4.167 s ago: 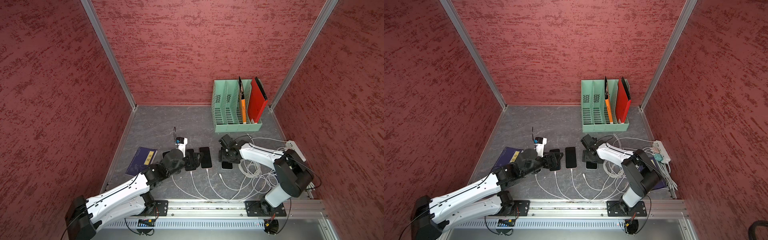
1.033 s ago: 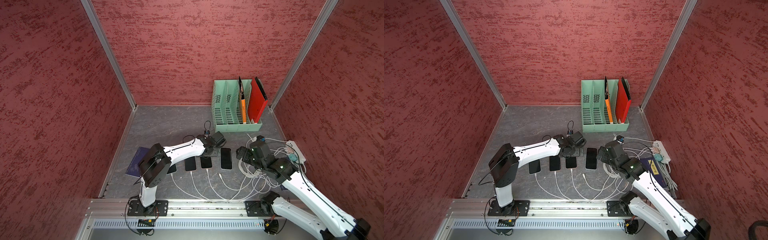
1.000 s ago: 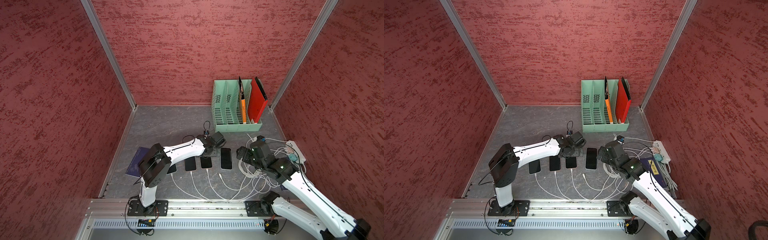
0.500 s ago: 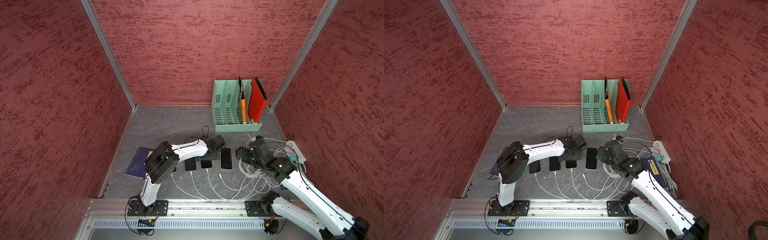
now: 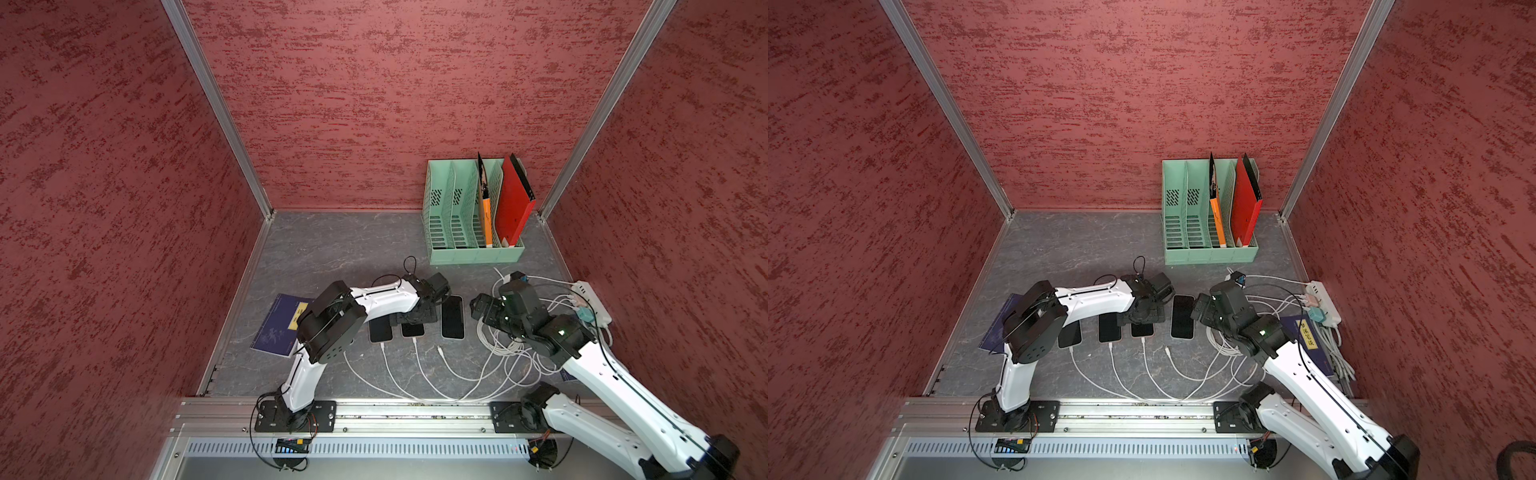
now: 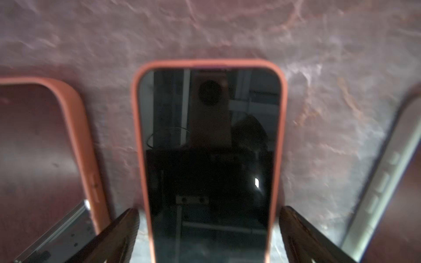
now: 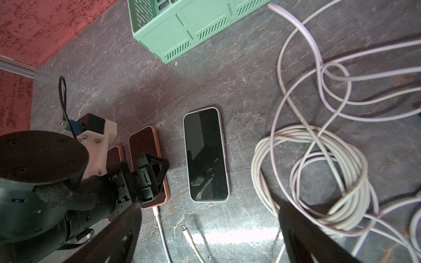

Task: Unplug the charging cable from the phone
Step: Pick up the phone at the center of the board.

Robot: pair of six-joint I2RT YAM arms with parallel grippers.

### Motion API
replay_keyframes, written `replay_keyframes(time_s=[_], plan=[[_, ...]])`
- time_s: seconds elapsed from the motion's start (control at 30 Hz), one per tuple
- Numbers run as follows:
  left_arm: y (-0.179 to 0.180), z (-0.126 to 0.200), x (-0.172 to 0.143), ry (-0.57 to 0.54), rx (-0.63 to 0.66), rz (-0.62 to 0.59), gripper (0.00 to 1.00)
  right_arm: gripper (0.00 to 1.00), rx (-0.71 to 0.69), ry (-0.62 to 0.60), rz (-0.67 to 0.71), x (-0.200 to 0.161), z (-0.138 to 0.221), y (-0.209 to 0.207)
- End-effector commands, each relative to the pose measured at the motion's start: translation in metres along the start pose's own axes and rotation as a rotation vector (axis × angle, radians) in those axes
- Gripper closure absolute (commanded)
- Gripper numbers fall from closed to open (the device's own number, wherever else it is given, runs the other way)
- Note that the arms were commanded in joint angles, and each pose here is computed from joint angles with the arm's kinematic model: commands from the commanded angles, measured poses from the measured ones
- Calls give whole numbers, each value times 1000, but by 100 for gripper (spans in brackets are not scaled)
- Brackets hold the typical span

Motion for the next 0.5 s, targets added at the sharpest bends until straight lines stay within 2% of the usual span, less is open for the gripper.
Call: replay_keyframes(time_s=[0.0,0.2,0.47], plan=[[2,-8,-2,30,18,0,0,2,31,-21,-3,4,6,3],[1,-18,-6,51,7,6,5,2,35,-14,-4,3,5,2],[0,-23,-8,59,-27,19,22,2,104,19,11,-3,2,5]])
Point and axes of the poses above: each gripper's point midway between its finger pads, its own z axis back along the fingers, its own y axis along the line the jaws close on, x = y × z, the point moved 9 cm from there along z, back along the fingers, and after that the axes turned 3 degrees about -z, right-handed, at the moved point
